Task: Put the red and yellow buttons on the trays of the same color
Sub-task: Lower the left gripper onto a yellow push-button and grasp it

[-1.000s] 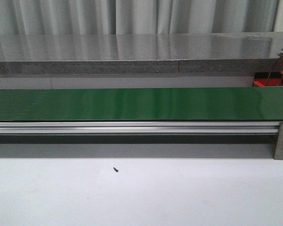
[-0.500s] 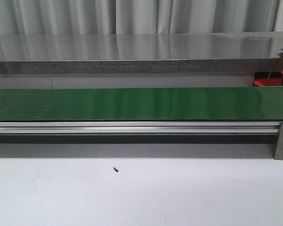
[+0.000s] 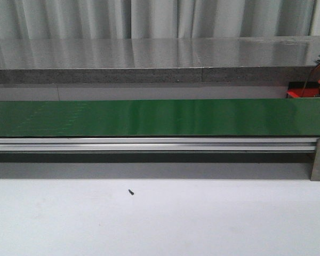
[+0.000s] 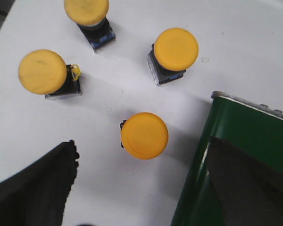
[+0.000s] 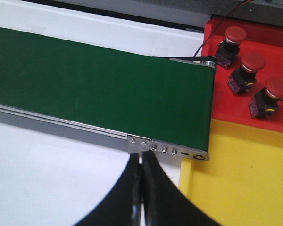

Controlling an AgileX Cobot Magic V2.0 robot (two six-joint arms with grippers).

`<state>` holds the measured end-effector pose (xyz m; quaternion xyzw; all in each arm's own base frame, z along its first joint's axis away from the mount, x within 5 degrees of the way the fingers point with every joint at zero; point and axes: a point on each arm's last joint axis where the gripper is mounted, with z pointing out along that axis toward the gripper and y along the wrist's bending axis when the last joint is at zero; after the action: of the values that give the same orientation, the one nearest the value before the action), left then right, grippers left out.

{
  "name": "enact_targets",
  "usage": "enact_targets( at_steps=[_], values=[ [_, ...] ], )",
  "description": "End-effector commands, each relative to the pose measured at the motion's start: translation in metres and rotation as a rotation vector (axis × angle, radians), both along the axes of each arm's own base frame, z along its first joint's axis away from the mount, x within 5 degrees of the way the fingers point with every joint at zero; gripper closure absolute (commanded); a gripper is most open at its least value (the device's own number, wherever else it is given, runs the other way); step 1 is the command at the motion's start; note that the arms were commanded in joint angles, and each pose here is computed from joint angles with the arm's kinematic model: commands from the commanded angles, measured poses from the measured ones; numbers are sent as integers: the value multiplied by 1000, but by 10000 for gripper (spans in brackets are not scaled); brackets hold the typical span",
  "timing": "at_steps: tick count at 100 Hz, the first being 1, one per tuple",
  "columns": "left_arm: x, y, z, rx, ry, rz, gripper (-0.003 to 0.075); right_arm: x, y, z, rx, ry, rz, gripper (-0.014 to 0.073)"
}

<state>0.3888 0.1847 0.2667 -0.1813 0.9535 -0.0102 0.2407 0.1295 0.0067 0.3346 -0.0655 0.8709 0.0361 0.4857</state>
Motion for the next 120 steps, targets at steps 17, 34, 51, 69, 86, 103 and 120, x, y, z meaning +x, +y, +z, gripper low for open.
enact_targets(
  at_steps=[17, 34, 51, 69, 86, 103, 120],
  values=[
    [10, 6, 2, 14, -65, 25, 188, 2, -1, 13, -3, -84, -12, 665],
    [13, 6, 0, 27, -75, 18, 188, 2, -1, 13, -3, -84, -12, 665],
    [17, 2, 0, 45, -90, 6, 188, 2, -1, 13, -3, -84, -12, 665],
    [22, -2, -7, 45, -83, -6, 188, 2, -1, 13, -3, -84, -12, 665],
    [25, -2, -14, 44, -73, -10, 188, 2, -1, 13, -3, -85, -12, 665],
    [28, -2, -18, 48, -80, -8, 188, 2, -1, 13, -3, -85, -12, 665],
    [33, -5, -30, 40, -55, -22, 188, 2, -1, 13, -3, -85, -12, 665]
  ],
)
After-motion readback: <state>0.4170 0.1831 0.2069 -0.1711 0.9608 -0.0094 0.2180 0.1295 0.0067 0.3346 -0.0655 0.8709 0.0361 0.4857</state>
